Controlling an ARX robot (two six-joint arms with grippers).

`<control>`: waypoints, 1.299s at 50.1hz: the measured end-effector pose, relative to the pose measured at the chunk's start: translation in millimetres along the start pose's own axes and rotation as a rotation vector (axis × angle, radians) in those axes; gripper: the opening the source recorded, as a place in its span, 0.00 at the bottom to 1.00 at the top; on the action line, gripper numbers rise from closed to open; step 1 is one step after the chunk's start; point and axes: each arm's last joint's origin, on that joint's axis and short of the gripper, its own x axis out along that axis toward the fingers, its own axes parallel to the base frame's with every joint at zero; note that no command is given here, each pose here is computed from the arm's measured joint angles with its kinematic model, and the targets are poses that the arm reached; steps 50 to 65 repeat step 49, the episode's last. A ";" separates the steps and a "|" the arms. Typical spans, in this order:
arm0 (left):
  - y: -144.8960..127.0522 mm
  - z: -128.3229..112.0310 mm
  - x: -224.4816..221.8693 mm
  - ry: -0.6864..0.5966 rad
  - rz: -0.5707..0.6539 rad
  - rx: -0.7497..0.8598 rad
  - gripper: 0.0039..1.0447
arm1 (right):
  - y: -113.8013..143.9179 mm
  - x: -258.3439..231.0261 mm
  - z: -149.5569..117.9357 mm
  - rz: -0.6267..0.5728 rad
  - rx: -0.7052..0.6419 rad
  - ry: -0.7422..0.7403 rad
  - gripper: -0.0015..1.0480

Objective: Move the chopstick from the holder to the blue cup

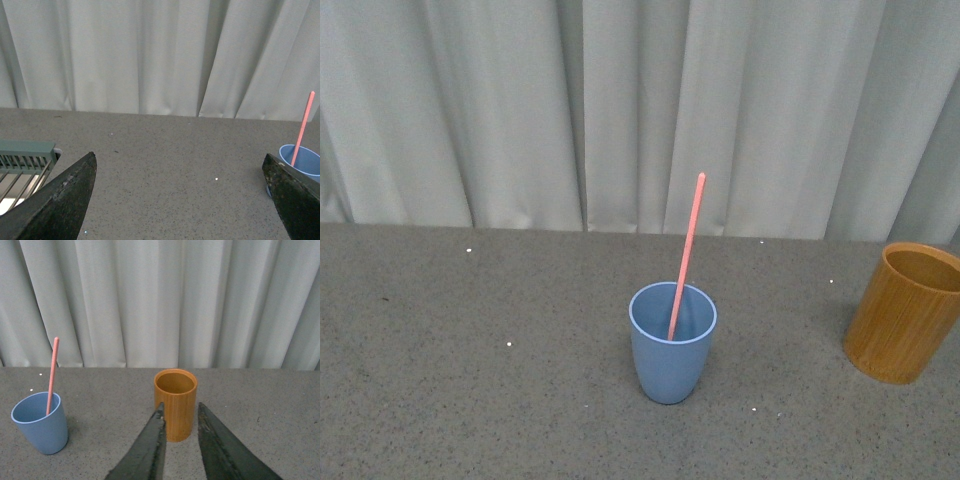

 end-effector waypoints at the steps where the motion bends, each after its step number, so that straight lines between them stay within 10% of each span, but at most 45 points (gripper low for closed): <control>1: 0.0 0.0 0.0 0.000 0.000 0.000 0.94 | 0.0 0.0 0.0 0.000 0.000 0.000 0.25; 20: 0.0 0.0 0.0 0.000 0.000 0.000 0.94 | 0.0 0.0 0.0 0.000 0.001 0.000 0.92; 65: 0.0 0.0 0.0 0.000 0.000 0.000 0.94 | 0.0 0.0 0.0 0.000 0.000 0.000 0.91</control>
